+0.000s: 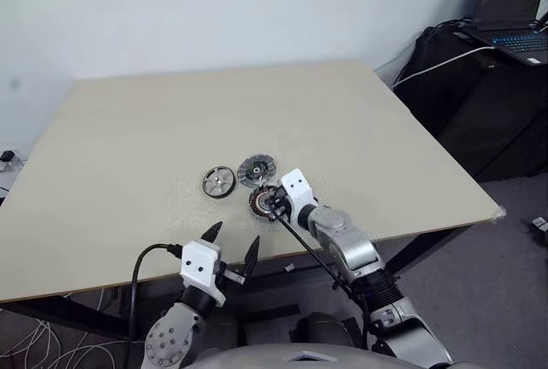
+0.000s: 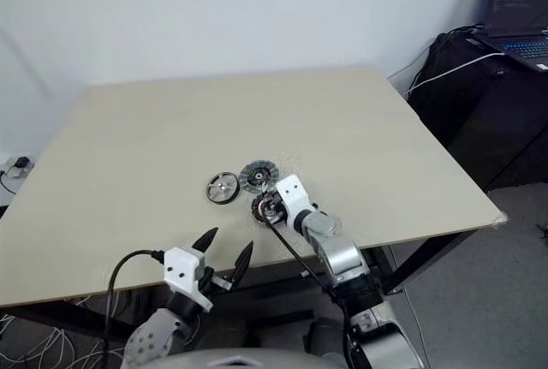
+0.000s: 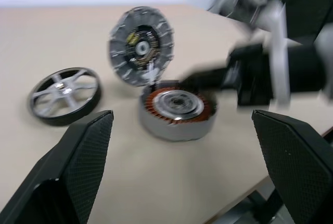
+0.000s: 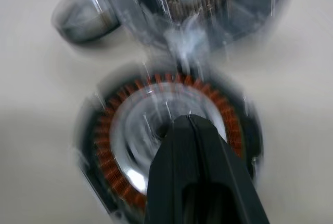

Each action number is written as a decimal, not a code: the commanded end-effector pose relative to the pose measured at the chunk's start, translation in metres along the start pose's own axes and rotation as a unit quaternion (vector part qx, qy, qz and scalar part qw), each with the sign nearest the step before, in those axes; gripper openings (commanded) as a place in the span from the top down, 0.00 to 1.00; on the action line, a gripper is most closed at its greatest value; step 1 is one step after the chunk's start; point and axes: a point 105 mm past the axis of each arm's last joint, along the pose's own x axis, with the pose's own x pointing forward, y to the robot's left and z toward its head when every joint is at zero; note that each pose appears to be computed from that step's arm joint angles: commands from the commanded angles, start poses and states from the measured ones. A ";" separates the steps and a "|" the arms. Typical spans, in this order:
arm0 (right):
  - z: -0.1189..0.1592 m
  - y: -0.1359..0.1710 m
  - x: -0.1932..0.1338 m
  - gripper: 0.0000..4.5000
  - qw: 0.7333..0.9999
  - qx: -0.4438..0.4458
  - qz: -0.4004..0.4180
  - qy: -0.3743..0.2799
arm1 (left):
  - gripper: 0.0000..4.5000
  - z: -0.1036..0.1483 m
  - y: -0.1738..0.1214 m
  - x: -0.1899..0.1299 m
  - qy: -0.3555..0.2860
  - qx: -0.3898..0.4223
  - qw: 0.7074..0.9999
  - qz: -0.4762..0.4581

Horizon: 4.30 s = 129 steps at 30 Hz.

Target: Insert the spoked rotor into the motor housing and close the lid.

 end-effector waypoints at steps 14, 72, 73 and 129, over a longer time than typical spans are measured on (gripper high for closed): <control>0.065 -0.006 -0.017 1.00 0.992 -0.002 -0.005 -0.124 | 0.00 -0.003 0.023 0.006 -0.012 0.010 1.000 0.001; 0.027 -0.002 -0.004 1.00 0.998 -0.017 -0.001 -0.055 | 0.00 0.010 0.011 -0.002 -0.023 0.005 1.000 0.001; 0.031 -0.001 -0.004 1.00 0.998 -0.019 0.002 -0.062 | 0.00 0.009 0.011 -0.002 -0.022 0.004 1.000 0.001; 0.025 0.019 -0.056 1.00 0.990 0.069 -0.001 -0.124 | 0.00 -0.015 0.105 0.053 -0.055 -0.404 0.908 0.096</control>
